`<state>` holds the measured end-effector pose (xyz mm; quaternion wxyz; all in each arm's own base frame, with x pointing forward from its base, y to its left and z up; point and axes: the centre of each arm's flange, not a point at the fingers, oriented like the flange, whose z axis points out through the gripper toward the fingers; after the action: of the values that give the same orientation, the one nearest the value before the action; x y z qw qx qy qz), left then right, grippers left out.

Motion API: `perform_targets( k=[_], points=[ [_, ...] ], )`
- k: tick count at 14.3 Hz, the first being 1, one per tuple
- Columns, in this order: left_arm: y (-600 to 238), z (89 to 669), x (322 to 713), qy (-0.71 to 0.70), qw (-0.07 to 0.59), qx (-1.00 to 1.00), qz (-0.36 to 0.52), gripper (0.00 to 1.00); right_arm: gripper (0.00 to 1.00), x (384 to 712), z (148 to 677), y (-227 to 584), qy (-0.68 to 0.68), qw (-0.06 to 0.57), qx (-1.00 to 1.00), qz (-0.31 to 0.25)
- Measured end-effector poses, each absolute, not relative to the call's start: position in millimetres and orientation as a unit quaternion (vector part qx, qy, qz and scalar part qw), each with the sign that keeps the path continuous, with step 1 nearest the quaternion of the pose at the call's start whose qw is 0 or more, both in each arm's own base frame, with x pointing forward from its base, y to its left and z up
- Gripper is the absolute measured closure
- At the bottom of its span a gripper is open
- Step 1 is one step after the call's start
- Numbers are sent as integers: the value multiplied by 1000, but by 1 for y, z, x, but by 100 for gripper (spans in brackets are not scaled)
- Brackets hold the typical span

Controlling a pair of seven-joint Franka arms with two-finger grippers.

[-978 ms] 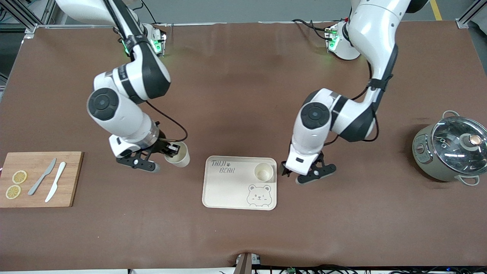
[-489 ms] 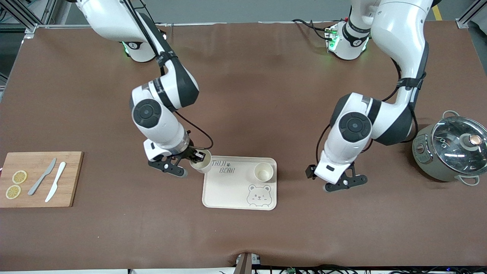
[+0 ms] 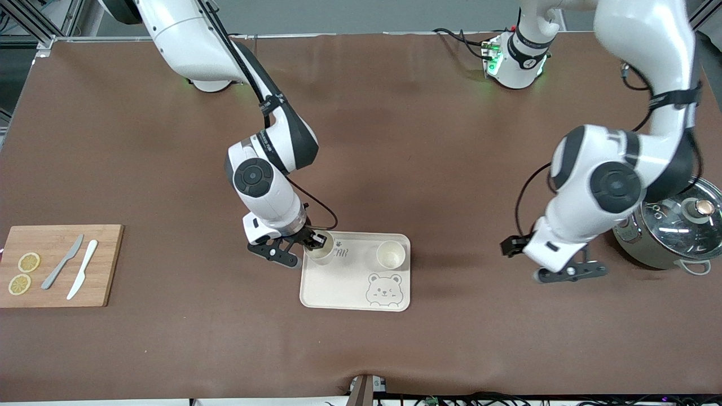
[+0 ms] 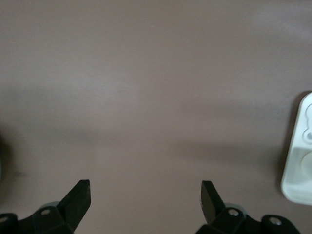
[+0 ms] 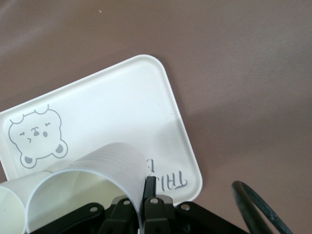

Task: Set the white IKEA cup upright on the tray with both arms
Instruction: 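Move the right gripper's cup over the tray while the left gripper withdraws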

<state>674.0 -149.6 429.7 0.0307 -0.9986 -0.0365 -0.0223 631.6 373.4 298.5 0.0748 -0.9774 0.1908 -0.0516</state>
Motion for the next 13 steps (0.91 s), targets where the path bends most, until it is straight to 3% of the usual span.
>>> perform_targets(
  k=[6,13],
  points=[
    [-104,489,655,-19,39,-999,-7,0,96,630,260,386,187,77,-977,-61],
    [-89,582,604,-19,22,-1000,-2,0,96,621,229,404,176,77,-979,-70]
  ],
)
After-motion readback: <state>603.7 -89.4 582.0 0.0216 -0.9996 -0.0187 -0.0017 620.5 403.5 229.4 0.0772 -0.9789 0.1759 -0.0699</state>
